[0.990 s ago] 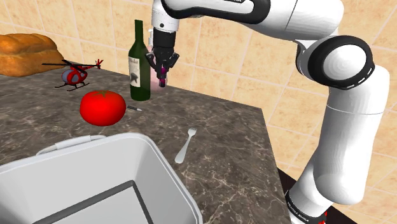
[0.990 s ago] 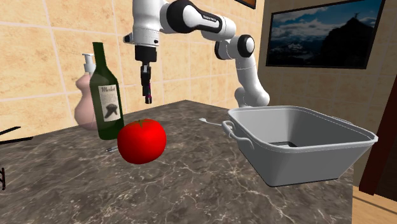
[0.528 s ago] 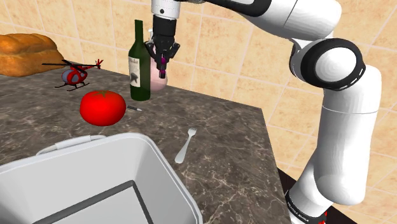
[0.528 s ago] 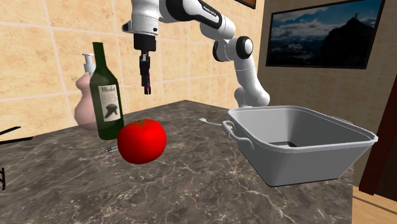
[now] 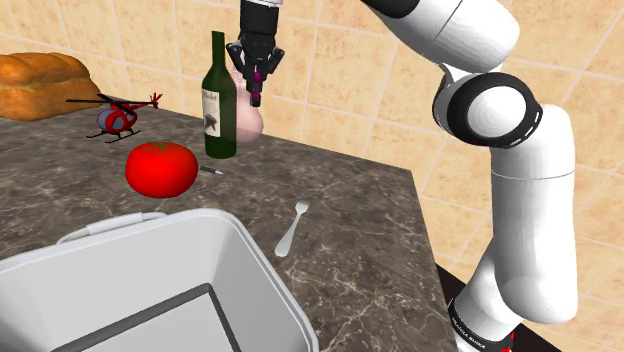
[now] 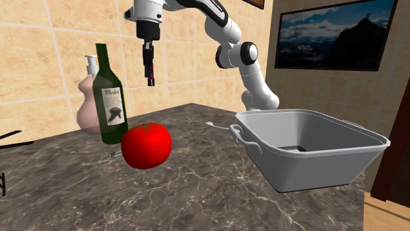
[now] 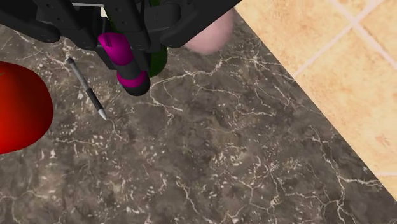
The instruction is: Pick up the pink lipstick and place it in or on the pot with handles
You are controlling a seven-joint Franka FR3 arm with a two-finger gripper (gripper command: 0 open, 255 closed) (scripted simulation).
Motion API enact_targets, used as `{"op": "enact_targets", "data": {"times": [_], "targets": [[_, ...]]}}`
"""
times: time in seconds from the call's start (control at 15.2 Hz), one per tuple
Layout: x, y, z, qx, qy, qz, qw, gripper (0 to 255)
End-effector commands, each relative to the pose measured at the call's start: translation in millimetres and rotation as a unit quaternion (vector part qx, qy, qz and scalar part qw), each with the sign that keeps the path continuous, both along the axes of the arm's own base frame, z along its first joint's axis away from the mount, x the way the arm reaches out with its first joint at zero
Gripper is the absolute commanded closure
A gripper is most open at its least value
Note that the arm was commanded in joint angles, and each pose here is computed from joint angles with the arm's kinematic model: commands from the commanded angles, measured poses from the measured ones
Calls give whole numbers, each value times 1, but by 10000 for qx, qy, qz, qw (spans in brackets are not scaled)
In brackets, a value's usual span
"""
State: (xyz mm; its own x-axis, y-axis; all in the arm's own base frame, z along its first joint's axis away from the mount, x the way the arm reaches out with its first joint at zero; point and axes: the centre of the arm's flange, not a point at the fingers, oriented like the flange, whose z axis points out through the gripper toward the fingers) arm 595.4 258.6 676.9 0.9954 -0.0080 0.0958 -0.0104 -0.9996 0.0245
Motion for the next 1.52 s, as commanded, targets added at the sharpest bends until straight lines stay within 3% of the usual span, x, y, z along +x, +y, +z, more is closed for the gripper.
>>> {"op": "enact_targets", "data": {"times": [0.0, 1.45], "targets": [[-11, 8, 4, 0, 3, -2, 10000, 255], [-220, 209, 6, 0, 3, -2, 10000, 255]]}}
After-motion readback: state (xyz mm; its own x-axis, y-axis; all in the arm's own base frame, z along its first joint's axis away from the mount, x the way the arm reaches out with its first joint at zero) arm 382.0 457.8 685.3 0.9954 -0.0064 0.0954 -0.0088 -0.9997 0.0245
